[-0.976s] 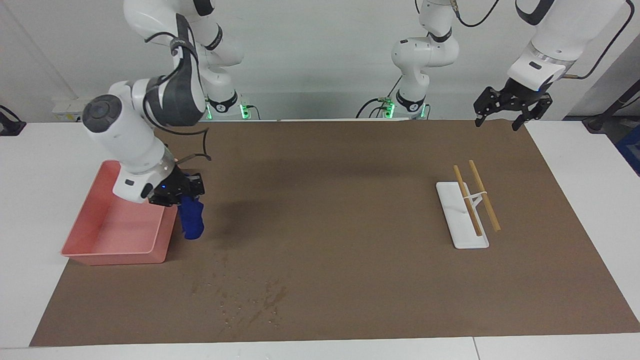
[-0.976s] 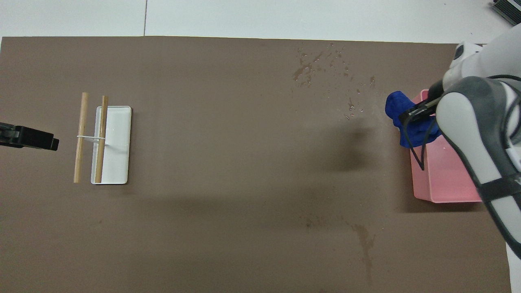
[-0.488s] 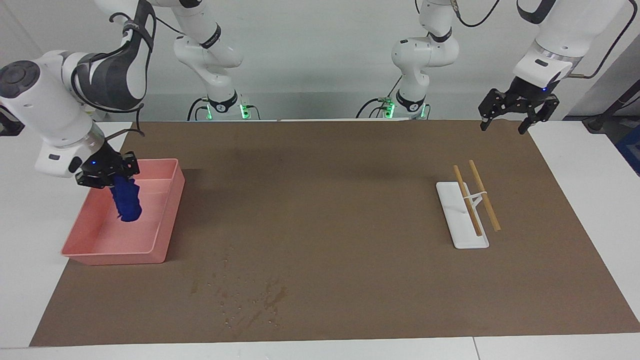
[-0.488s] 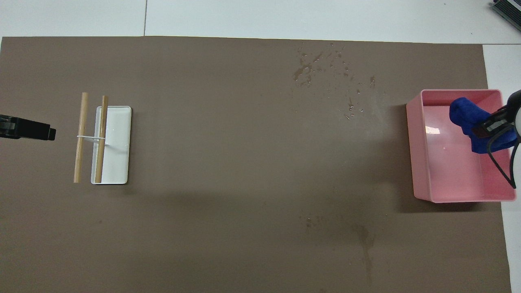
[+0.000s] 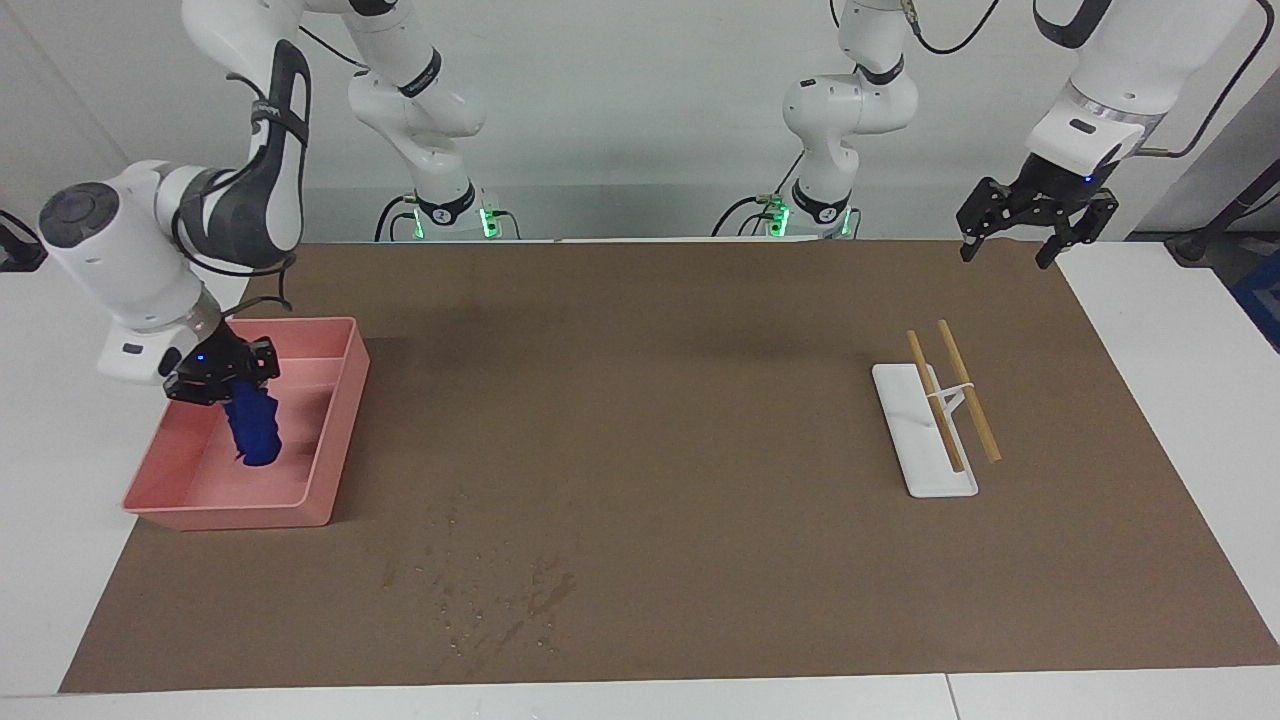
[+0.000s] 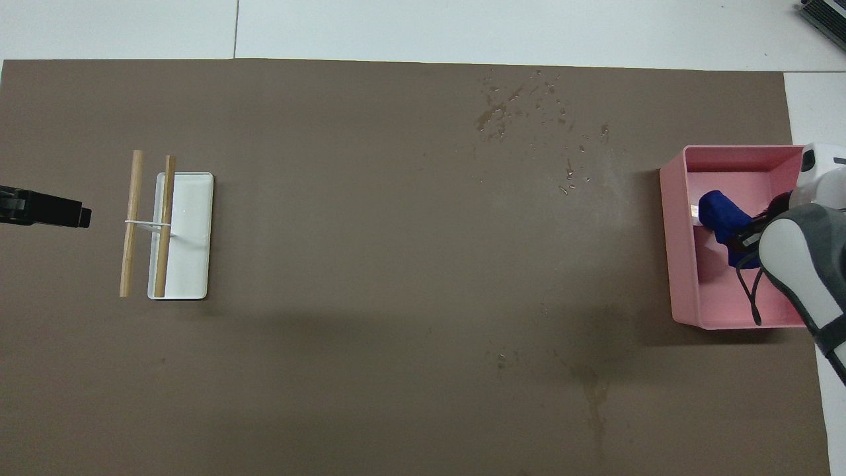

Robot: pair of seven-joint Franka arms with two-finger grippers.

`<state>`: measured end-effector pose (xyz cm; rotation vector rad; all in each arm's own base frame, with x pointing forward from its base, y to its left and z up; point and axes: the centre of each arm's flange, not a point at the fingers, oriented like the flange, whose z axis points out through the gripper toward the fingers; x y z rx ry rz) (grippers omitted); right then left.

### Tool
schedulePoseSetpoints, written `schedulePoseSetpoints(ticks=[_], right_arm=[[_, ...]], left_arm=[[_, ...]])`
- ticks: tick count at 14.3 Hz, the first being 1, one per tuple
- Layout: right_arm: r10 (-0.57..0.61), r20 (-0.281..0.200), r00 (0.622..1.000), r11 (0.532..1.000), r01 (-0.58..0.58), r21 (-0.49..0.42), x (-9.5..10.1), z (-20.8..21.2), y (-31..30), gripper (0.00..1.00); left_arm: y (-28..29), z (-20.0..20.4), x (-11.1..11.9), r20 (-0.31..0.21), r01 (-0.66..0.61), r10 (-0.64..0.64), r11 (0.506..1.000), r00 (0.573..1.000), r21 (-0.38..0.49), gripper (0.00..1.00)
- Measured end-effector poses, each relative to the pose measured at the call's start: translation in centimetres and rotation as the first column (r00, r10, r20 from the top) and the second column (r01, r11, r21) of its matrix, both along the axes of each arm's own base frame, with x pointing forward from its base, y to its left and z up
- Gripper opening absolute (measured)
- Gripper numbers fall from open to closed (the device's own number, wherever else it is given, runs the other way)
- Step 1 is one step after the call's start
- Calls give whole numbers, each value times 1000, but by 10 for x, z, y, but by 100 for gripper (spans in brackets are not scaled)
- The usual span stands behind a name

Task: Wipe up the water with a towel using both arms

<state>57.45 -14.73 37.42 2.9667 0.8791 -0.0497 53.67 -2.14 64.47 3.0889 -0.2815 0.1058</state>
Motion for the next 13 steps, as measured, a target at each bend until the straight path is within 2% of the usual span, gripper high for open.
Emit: schedulePoseSetpoints(ticks=[1, 3, 6, 8, 9, 11, 13], right_arm=[[-1, 2, 1000, 1000, 1, 0, -1, 1, 0, 16], [-1, 12, 1000, 1000, 1, -3, -1, 8, 0, 33], [2, 1, 1000, 1000, -2, 0, -2, 33, 3, 68], [14, -6, 1000, 1000, -14, 2, 4, 82, 14, 90], [13, 5, 1000, 1000, -13, 0, 4, 117, 25, 100], [-30, 39, 999, 1000, 30, -4, -6, 186, 59, 100], [-71, 70, 995, 997, 71, 7, -24, 230, 101, 100]], left_arm=[[-1, 0, 0, 0, 1, -1, 1000, 1000, 0, 100], [-1, -1, 0, -4, 1, -1, 1000, 1000, 0, 100], [0, -10, 6, -22, 1, -1, 1000, 1000, 0, 100], [-1, -12, 7, -26, 2, -2, 1000, 1000, 0, 100], [-2, -13, 6, -30, 4, -4, 1000, 1000, 1, 100], [-4, -14, 5, -40, 9, -8, 1000, 999, 1, 100], [-4, -14, 5, -43, 8, -8, 1000, 999, 1, 100]])
